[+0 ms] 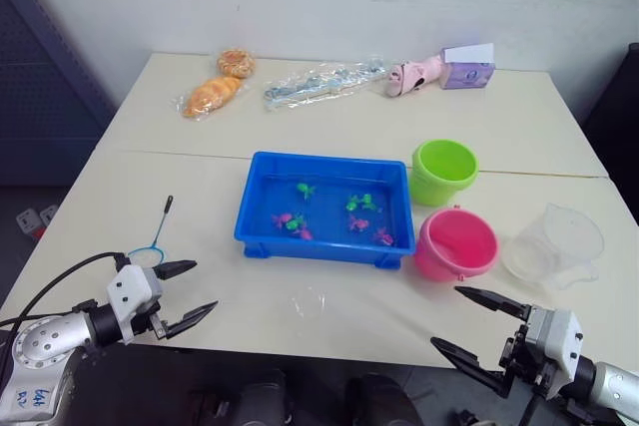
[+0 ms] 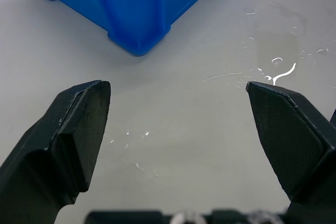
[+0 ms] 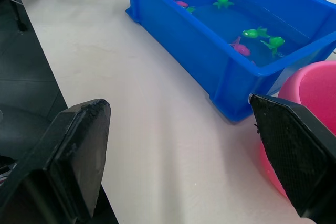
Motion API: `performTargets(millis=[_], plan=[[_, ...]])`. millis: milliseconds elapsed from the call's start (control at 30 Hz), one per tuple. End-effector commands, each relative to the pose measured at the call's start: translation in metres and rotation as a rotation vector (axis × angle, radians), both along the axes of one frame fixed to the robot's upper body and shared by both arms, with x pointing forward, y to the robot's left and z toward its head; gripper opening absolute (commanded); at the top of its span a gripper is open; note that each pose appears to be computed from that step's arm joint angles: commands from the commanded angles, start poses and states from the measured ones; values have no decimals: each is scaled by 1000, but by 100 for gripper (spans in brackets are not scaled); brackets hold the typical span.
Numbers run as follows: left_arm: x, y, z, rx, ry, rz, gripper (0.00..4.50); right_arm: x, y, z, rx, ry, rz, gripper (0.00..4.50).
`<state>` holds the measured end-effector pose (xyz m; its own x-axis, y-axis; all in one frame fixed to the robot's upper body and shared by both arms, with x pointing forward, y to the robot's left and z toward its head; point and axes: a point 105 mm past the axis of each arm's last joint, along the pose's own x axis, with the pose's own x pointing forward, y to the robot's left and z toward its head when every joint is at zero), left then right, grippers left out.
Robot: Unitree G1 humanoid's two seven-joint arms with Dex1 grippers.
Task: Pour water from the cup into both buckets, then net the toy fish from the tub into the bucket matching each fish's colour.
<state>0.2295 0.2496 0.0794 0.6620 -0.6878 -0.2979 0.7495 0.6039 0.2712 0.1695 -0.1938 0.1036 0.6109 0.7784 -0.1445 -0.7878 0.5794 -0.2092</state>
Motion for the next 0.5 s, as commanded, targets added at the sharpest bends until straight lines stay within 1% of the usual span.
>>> performTargets(millis=[33, 67, 100, 133, 167, 200, 267, 333, 467, 500], plan=[[-6, -17, 12, -27, 26, -119, 445, -1, -8, 9, 29, -30, -70, 450], [-11, -34, 23, -124, 81, -201, 445, -5, -16, 13, 69, -46, -160, 450], [-16, -55, 35, -194, 118, -306, 445, -12, -27, 16, 107, -59, -275, 450], [-20, -69, 44, -237, 148, -375, 445, -17, -35, 18, 128, -67, -353, 450], [-20, -78, 51, -259, 148, -412, 445, -21, -43, 19, 155, -72, -429, 450], [-20, -84, 56, -267, 148, -432, 445, -24, -47, 20, 171, -75, -475, 450], [-17, -98, 68, -277, 126, -494, 445, -32, -63, 16, 220, -74, -623, 450], [-9, -113, 82, -292, 87, -545, 445, -42, -82, 7, 249, -60, -799, 450], [1, -128, 95, -296, 45, -592, 445, -49, -104, -5, 265, -47, -1000, 450], [4, -134, 100, -302, 26, -609, 445, -49, -115, -10, 285, -44, -1084, 450]])
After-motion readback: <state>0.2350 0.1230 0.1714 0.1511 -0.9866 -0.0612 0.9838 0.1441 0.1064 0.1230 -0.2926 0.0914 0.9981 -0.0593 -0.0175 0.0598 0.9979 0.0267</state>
